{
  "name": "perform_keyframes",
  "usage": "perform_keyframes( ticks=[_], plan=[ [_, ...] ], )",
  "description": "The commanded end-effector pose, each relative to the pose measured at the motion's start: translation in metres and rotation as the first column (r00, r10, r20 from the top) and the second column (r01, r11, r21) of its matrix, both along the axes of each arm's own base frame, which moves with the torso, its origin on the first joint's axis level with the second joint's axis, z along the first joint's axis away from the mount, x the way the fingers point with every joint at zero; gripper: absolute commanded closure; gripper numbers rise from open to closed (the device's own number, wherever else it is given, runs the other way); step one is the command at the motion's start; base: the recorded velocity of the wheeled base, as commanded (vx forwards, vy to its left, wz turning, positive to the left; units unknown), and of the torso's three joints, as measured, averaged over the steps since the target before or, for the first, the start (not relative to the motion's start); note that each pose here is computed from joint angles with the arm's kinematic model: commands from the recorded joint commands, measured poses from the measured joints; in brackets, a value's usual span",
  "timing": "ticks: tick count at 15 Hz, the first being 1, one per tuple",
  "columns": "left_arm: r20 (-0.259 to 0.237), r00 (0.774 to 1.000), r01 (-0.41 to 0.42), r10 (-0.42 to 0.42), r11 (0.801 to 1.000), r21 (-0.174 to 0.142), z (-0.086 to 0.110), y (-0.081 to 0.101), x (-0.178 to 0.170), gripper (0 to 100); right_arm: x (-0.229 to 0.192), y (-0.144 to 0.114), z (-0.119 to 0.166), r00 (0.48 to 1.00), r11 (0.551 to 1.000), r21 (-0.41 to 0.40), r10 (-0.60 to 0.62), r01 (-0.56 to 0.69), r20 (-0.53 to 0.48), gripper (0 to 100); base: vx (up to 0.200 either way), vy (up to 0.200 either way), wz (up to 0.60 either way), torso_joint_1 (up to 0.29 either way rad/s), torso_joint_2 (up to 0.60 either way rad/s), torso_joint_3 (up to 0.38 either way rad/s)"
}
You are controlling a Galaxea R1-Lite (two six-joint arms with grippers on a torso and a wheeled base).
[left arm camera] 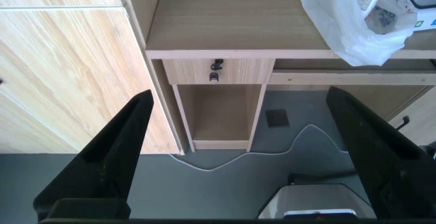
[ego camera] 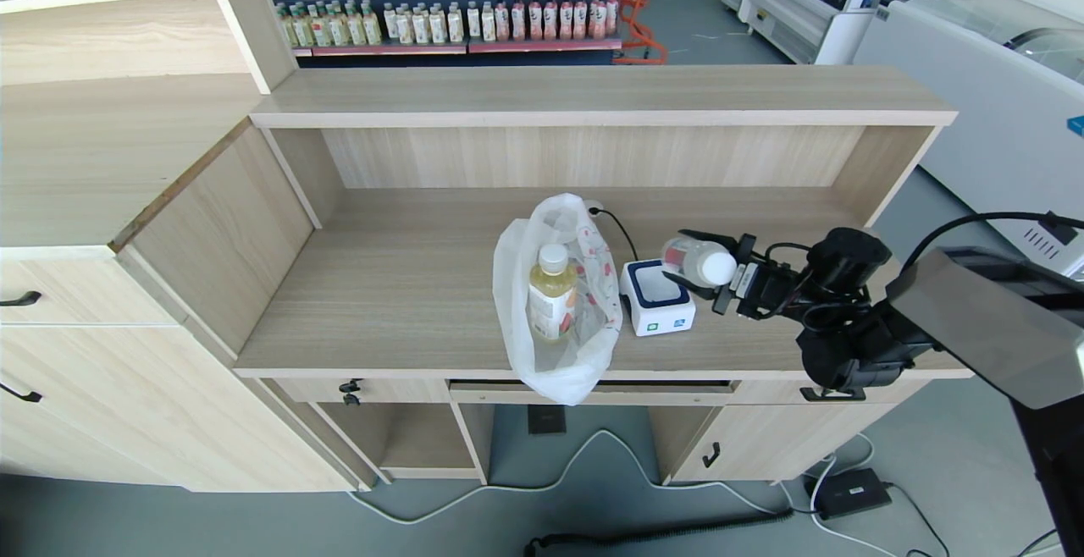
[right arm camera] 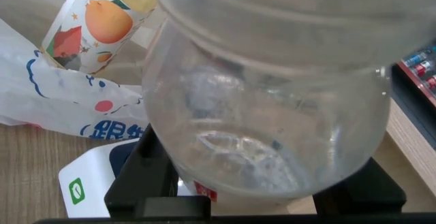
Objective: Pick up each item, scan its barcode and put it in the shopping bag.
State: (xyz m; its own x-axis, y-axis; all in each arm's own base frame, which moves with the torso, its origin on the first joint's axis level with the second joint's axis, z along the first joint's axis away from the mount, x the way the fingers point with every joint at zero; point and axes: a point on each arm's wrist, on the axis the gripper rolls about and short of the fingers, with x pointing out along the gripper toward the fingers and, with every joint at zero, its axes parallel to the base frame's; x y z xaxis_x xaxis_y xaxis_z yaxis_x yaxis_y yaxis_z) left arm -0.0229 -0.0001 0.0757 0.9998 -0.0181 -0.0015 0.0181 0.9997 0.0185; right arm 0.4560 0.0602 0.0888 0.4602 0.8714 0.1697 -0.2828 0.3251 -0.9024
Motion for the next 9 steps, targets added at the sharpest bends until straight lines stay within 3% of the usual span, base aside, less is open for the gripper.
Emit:
perform_keyframes(
  ticks=[1, 9],
  plan=[
    [0.000, 1.000, 0.000, 0.000, 1.000, 0.000, -0.0001, 0.0000, 0.0000, 0, 0.0010, 0.0014, -0.0048, 1.000, 1.000, -0.002, 0.003, -0.003, -0.008, 100, 0.000, 0.000, 0.00, 0.000, 0.00, 0.000],
    [0.000, 1.000, 0.000, 0.000, 1.000, 0.000, -0.0001, 0.0000, 0.0000, 0, 0.0100, 0.0051, -0.0094, 1.000, 1.000, 0.001, 0.009, -0.009, 0.012, 100, 0.000, 0.000, 0.00, 0.000, 0.00, 0.000]
  ],
)
